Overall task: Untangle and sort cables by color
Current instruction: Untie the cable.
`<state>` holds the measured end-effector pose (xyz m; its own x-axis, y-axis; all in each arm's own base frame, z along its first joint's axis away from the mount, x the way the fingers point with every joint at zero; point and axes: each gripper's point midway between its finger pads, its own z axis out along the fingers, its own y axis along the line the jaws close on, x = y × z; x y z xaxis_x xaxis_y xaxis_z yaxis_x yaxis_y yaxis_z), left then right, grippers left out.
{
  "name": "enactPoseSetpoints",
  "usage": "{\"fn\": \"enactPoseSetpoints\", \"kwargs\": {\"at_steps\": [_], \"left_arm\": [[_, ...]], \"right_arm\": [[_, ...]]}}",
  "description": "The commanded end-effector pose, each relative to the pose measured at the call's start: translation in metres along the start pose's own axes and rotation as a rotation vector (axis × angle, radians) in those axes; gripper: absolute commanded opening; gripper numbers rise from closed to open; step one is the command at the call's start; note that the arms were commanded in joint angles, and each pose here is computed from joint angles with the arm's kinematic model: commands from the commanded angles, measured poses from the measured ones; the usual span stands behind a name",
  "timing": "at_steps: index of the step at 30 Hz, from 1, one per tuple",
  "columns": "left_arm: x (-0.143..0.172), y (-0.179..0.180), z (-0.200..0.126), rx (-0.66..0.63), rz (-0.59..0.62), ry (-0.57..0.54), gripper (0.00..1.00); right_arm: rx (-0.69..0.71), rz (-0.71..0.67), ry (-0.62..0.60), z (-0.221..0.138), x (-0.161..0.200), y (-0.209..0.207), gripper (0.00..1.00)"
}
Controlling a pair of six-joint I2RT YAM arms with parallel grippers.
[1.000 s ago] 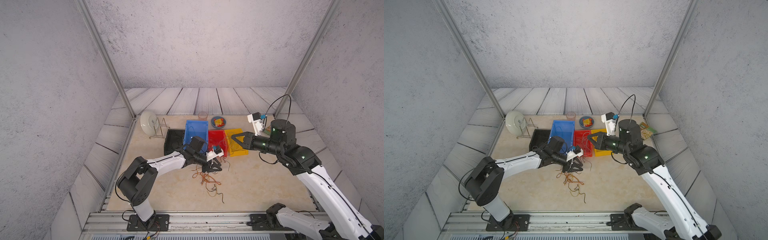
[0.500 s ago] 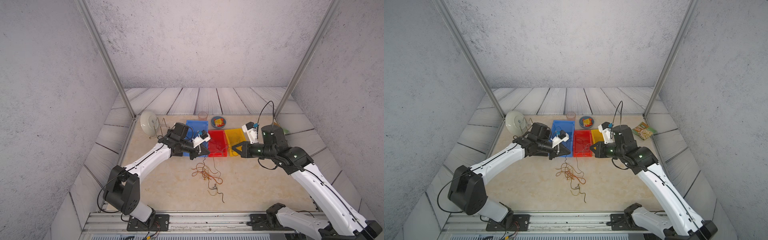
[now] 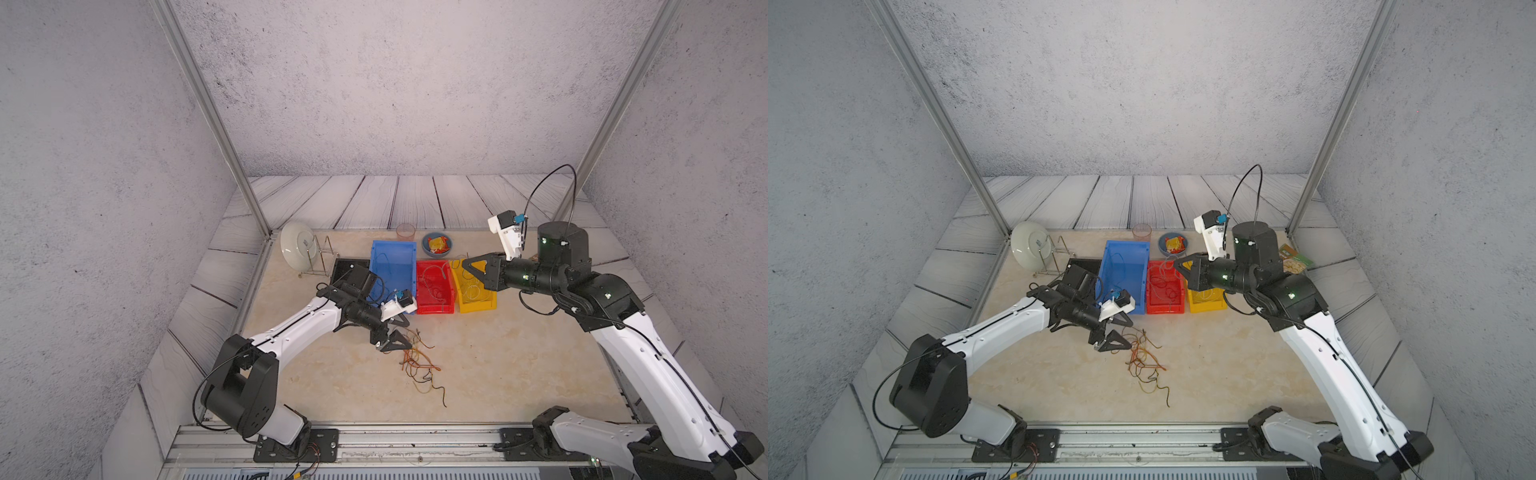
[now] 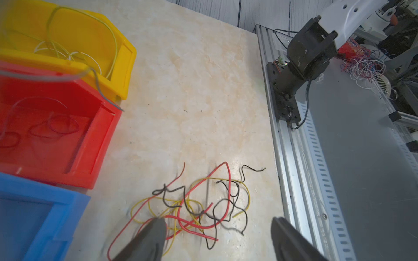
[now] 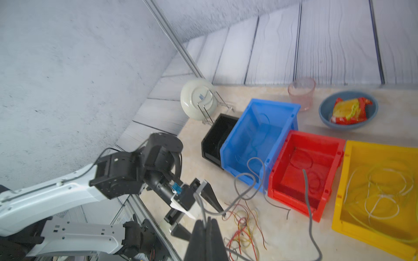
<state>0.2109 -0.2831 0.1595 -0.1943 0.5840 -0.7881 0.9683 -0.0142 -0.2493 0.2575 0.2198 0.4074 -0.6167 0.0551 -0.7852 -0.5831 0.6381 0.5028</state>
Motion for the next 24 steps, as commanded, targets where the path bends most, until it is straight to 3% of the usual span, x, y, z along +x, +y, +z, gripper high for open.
{"fn": "enactPoseSetpoints", "kwargs": {"at_steps": [1, 7, 13, 19, 24], "left_arm": [[-0.018, -0.01, -0.024, -0.027, 0.065, 0.023, 0.88], [-0.049, -0.023, -0.092, -0.11, 0.125, -0.014, 0.88], [-0.07, -0.023, -0.147, -0.236, 0.067, -0.138, 0.88], [-0.076, -0.025, -0.148, -0.21, 0.065, -0.192, 0.88], [-0.075, -0.003, -0.144, -0.236, 0.044, -0.201, 0.88]], "right_arm": [[-0.045, -0.055, -0.006, 0.005, -0.012, 0.009, 0.0], [-0.094, -0.093, 0.043, 0.021, -0.009, 0.011, 0.0], [-0.253, -0.109, 0.114, 0.036, 0.006, 0.028, 0.0], [-0.305, -0.099, 0.107, 0.046, 0.005, 0.039, 0.0], [-0.401, -0.043, 0.095, 0.071, 0.007, 0.056, 0.0]]}}
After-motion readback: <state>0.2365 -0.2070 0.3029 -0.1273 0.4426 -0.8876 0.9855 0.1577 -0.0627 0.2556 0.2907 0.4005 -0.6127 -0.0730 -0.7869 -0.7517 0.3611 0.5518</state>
